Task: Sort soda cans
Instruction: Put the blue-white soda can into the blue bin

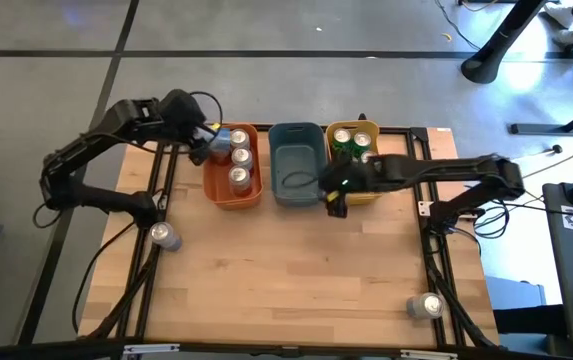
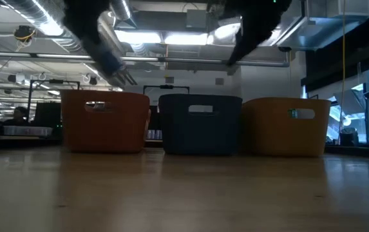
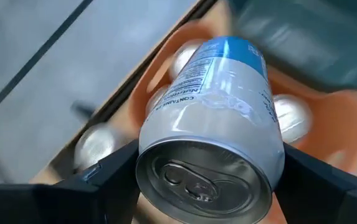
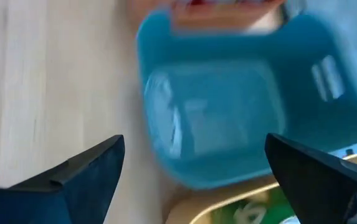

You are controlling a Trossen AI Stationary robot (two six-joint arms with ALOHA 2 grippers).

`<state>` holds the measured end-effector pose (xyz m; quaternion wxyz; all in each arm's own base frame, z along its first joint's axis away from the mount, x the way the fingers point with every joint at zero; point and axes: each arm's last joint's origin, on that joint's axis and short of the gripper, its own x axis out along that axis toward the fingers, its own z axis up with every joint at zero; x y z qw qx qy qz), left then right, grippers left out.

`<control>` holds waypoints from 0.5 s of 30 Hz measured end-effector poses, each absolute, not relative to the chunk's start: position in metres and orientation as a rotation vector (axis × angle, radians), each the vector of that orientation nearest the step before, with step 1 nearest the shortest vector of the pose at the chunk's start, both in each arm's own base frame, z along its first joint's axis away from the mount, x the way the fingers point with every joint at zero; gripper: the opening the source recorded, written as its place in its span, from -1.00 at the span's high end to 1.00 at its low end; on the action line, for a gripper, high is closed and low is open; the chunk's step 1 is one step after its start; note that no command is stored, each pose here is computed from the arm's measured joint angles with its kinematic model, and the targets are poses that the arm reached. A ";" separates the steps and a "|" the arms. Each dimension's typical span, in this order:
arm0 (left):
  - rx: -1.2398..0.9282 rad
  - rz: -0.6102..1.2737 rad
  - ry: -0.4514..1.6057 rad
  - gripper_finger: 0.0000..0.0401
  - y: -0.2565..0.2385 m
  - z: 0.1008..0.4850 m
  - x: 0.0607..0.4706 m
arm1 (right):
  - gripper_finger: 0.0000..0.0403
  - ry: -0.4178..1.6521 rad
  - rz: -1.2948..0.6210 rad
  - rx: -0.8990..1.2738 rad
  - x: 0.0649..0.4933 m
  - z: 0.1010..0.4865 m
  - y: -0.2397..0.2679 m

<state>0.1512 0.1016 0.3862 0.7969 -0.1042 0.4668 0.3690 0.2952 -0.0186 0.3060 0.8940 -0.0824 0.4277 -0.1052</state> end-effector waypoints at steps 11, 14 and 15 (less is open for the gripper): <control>-0.145 0.528 0.756 -0.43 0.111 0.386 0.215 | -0.92 0.469 -0.353 -0.080 0.299 0.341 -0.048; -0.122 0.463 0.739 -0.43 0.113 0.379 0.235 | -0.90 0.424 -0.371 -0.069 0.305 0.341 -0.054; -0.113 0.449 0.738 -0.43 0.113 0.377 0.241 | -0.88 0.407 -0.377 -0.064 0.305 0.342 -0.056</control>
